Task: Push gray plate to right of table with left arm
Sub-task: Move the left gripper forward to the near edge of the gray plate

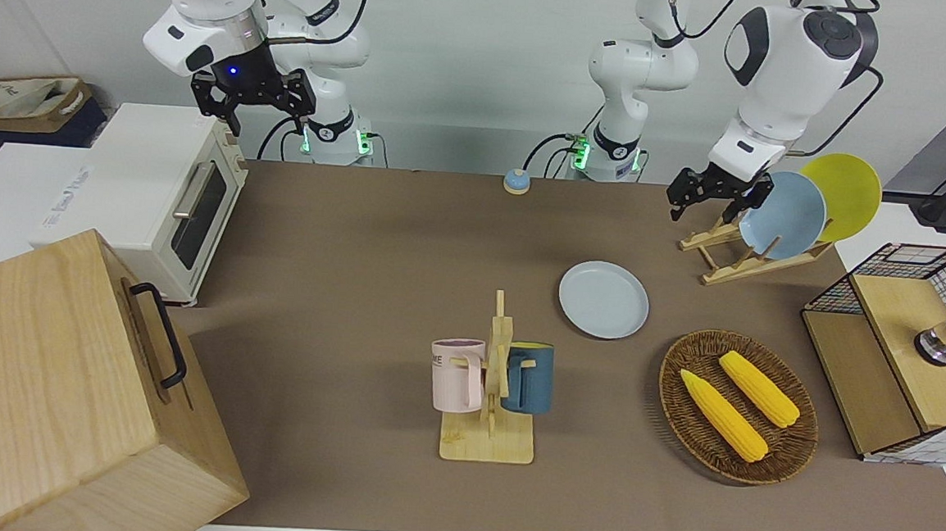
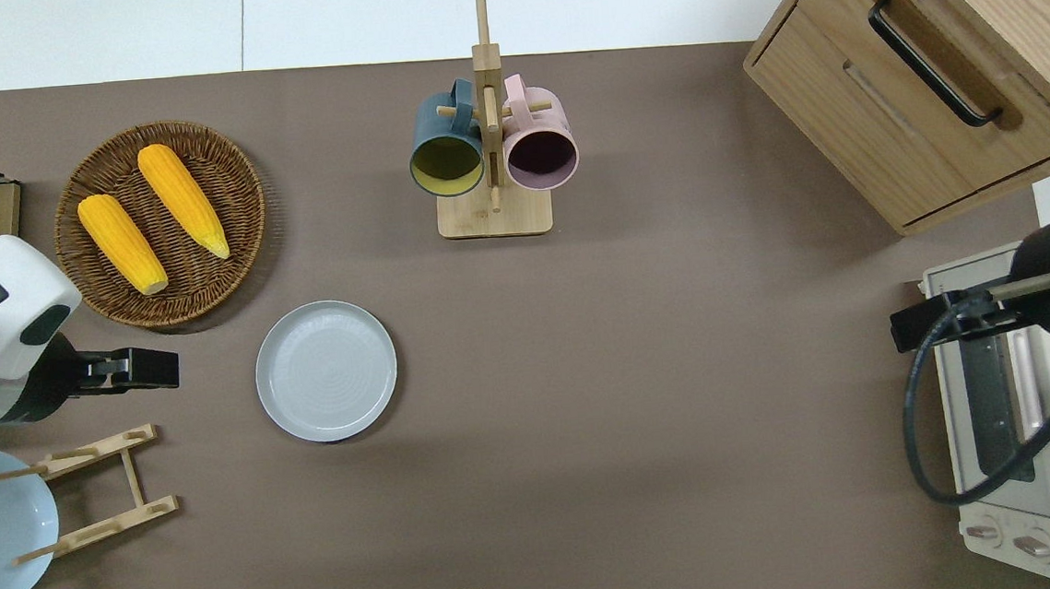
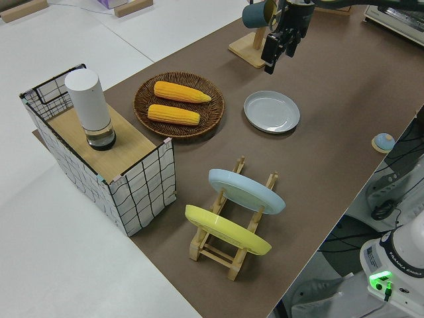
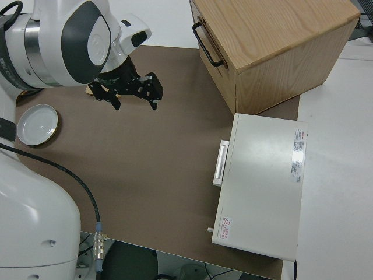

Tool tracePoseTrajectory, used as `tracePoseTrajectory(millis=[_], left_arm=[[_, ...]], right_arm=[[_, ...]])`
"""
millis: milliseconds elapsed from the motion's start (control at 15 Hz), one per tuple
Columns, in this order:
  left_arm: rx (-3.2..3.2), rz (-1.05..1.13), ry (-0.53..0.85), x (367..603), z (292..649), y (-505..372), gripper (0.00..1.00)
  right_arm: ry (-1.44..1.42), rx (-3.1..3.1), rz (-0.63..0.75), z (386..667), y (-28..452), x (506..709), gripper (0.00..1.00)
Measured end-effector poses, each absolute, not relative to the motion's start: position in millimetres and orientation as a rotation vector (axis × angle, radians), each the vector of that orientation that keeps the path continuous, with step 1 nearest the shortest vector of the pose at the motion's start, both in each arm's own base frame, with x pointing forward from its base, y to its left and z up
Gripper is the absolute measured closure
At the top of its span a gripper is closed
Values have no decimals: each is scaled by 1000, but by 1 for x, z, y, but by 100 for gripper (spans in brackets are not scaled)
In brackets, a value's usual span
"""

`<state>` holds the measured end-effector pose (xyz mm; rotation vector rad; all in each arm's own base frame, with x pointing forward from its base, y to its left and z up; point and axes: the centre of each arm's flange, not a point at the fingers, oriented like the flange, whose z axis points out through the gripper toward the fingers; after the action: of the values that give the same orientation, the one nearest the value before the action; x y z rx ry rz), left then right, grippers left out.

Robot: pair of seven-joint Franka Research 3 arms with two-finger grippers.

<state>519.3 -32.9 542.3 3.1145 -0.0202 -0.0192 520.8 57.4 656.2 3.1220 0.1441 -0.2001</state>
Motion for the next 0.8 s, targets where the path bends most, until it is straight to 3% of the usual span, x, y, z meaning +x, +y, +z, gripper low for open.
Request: tracePoseTrajectory(millis=[800], left_arm=[[3110,86,61,508,444,-54,0]], right_arm=[[144,3122,-200,656,57,521,1]])
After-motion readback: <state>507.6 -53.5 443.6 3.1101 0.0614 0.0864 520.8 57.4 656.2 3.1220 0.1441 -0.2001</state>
